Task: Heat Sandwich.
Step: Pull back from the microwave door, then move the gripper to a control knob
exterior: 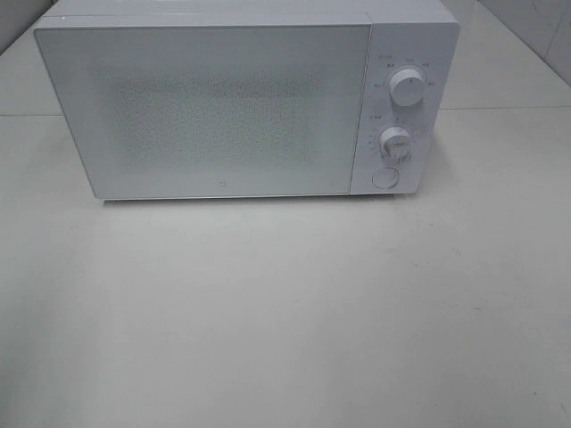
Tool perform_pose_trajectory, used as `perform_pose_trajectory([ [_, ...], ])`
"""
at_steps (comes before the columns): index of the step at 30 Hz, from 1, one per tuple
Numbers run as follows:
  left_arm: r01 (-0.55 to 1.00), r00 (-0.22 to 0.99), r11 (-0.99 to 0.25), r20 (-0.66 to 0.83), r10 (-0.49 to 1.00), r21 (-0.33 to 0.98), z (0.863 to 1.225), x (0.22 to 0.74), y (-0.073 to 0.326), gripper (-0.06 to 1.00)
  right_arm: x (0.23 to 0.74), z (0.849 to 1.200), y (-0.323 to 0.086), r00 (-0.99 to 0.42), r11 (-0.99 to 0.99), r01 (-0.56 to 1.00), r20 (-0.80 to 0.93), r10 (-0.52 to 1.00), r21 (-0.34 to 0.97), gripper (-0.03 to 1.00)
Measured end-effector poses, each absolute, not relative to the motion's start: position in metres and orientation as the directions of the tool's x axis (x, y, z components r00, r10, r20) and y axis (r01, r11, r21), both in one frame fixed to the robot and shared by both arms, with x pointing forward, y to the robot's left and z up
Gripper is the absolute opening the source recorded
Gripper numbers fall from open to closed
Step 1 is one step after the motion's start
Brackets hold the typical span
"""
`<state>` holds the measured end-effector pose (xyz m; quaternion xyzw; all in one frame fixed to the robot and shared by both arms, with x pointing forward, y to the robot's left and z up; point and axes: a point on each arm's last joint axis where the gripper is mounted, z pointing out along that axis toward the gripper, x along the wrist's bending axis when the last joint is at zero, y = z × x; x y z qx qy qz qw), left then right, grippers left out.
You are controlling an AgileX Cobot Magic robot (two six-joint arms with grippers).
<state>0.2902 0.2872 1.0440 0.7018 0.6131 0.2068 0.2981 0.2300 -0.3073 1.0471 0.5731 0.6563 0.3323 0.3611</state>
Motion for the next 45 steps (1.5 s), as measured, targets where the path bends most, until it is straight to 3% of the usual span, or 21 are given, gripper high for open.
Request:
perform_pose_trajectory([
  [10,0.551,0.034,0.03,-0.058,0.998,0.834,1.053,0.255,0.293,0.99,0.23,1.047,-0.307,-0.082,0.122,0.512,-0.093,0.992,0.85,0.76],
  [16,0.445,0.039,0.029,-0.052,0.998,0.895,1.054,0.236,0.292,0.99,0.23,1.047,-0.307,-0.082,0.122,0.512,-0.093,0.992,0.85,0.76],
  [45,0.435,0.039,0.029,-0.051,0.998,0.9,1.053,0.235,0.291,0.99,0.23,1.047,-0.307,-0.082,0.122,0.512,-0.093,0.992,0.85,0.76],
])
